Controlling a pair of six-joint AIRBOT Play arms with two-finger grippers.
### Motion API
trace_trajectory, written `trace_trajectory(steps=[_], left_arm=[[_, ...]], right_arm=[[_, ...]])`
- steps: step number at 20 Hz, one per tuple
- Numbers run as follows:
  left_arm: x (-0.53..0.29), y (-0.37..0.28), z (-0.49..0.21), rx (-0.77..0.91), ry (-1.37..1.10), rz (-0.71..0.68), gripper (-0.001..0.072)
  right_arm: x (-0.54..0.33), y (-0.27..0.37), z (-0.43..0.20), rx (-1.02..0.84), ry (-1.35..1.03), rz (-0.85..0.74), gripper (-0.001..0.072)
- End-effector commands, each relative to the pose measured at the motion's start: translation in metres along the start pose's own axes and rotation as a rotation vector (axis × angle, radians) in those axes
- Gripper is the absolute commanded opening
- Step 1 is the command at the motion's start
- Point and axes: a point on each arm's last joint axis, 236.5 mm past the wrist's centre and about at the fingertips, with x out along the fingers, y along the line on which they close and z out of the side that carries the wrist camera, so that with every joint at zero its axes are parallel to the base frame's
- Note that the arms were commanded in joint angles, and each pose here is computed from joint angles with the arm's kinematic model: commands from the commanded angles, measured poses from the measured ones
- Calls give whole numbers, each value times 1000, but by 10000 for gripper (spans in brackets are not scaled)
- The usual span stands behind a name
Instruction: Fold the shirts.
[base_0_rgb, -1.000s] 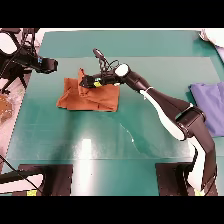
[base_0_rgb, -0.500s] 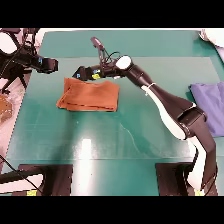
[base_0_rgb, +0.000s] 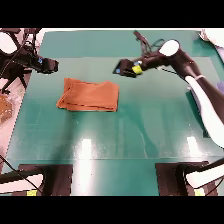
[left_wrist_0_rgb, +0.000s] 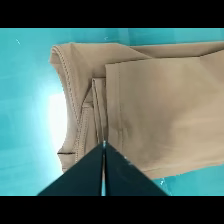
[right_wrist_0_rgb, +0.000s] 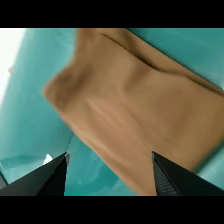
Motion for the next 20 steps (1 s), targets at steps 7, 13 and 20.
trace_trajectory(steps=[7,13,20], left_arm=[[0,0,0,0,1,-1,23],[0,0,-2,0,8,-2,23],[0,-1,-5,-2,20,-6,23]], right_arm=[[45,-86,-73,245,92,31,621],[91,-79,-78,221,163,49,686],[126,-54,-89,212,201,61,686]])
